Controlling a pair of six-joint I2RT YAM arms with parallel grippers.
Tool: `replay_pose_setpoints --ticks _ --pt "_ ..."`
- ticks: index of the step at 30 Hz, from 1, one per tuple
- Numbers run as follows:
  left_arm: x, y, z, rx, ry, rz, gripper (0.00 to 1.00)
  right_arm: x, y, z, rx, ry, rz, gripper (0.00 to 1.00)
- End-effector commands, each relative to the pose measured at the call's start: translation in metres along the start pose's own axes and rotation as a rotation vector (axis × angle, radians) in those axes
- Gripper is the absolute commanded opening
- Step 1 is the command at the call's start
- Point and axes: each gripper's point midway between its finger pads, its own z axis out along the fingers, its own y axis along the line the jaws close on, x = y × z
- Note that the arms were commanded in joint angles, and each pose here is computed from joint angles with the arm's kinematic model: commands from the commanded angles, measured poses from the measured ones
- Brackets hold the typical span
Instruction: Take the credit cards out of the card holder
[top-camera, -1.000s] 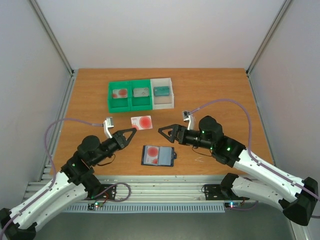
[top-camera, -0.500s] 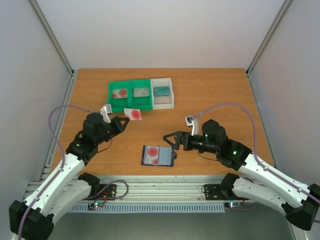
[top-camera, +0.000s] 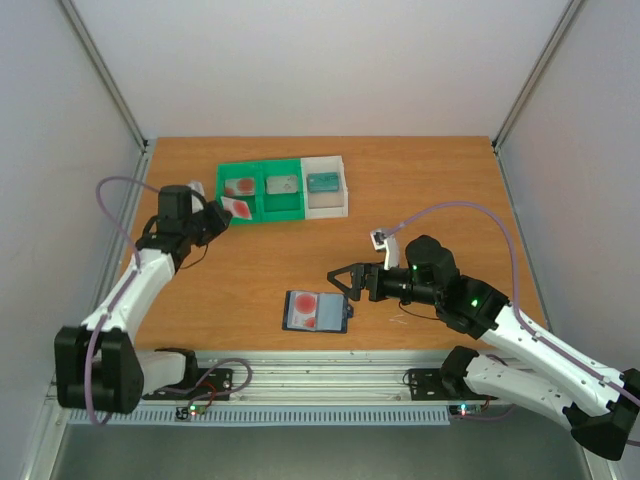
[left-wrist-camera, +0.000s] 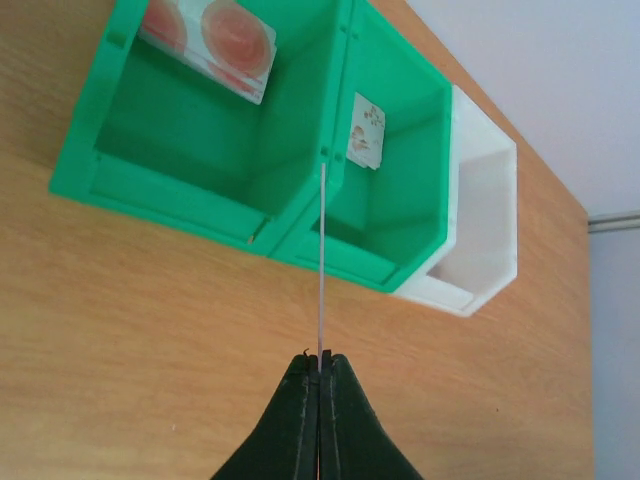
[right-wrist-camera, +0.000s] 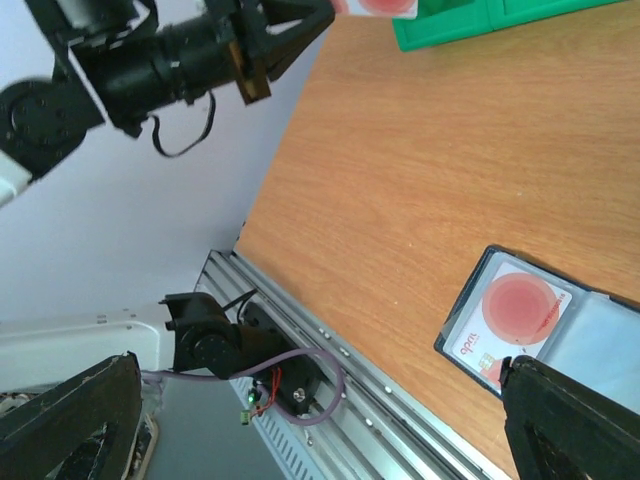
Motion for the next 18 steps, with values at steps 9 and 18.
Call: replay_pose_setpoints --ticks 9,18 --pt "-0.073 0.003 0.047 -0.159 -0.046 0.164 0.00 -0.002 0.005 -0.001 -0.001 0.010 -0.021 0.99" --pt "-0.080 0.012 0.104 -0.138 0.045 0.166 0.00 -0.004 0.001 0.003 0.030 0.018 -0.019 0.98"
